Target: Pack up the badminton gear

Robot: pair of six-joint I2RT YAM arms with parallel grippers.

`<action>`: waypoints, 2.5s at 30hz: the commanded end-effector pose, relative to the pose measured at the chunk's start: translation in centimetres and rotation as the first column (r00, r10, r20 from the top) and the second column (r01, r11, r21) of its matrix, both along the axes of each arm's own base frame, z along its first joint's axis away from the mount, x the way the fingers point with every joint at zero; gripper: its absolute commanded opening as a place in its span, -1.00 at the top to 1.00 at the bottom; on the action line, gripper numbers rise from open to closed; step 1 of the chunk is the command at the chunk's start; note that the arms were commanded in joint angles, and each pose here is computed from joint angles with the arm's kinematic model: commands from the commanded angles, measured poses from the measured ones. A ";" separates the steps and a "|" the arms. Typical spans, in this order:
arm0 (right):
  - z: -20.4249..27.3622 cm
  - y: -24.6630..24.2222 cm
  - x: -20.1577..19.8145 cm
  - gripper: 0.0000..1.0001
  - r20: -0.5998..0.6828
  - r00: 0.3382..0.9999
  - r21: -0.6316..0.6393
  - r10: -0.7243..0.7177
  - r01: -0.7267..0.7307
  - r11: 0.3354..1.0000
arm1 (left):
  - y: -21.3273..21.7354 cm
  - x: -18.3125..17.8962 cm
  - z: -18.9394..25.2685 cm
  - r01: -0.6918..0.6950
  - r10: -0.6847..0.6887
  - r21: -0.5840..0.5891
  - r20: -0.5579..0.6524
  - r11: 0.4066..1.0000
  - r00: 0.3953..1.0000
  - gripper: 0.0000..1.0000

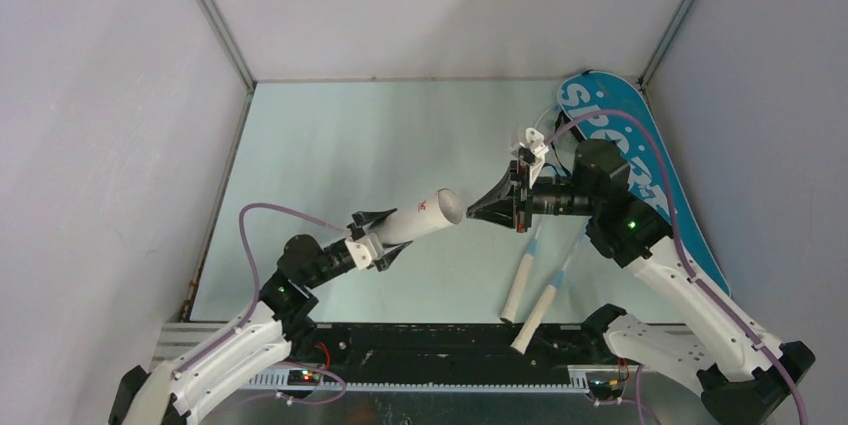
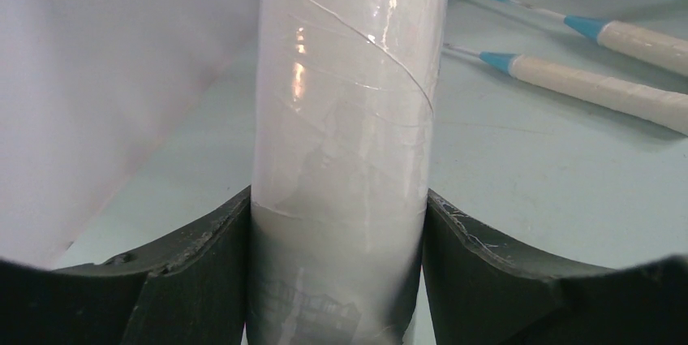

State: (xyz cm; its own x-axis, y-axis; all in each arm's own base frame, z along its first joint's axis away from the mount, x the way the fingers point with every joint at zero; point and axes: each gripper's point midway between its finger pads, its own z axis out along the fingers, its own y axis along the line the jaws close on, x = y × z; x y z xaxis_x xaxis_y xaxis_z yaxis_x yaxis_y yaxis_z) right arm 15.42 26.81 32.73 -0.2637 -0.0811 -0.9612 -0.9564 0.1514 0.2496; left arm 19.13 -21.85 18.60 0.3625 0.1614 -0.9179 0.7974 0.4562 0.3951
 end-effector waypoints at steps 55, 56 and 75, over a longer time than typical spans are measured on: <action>-2.4 4.4 -0.3 1.00 -0.245 0.956 -0.070 0.159 -0.182 0.981 | -0.1 -1.3 2.9 0.053 -0.047 -0.062 0.107 0.997 0.993 -0.37; -2.5 4.5 -0.2 1.00 -0.254 0.955 -0.074 0.154 -0.177 0.981 | -0.1 -1.3 2.8 0.054 -0.047 -0.062 0.106 0.997 0.993 -0.37; 0.7 5.1 -2.0 1.00 -0.341 0.907 -0.043 0.249 -0.279 0.959 | 0.4 -2.2 4.6 0.071 -0.038 -0.165 0.195 0.984 0.980 -0.36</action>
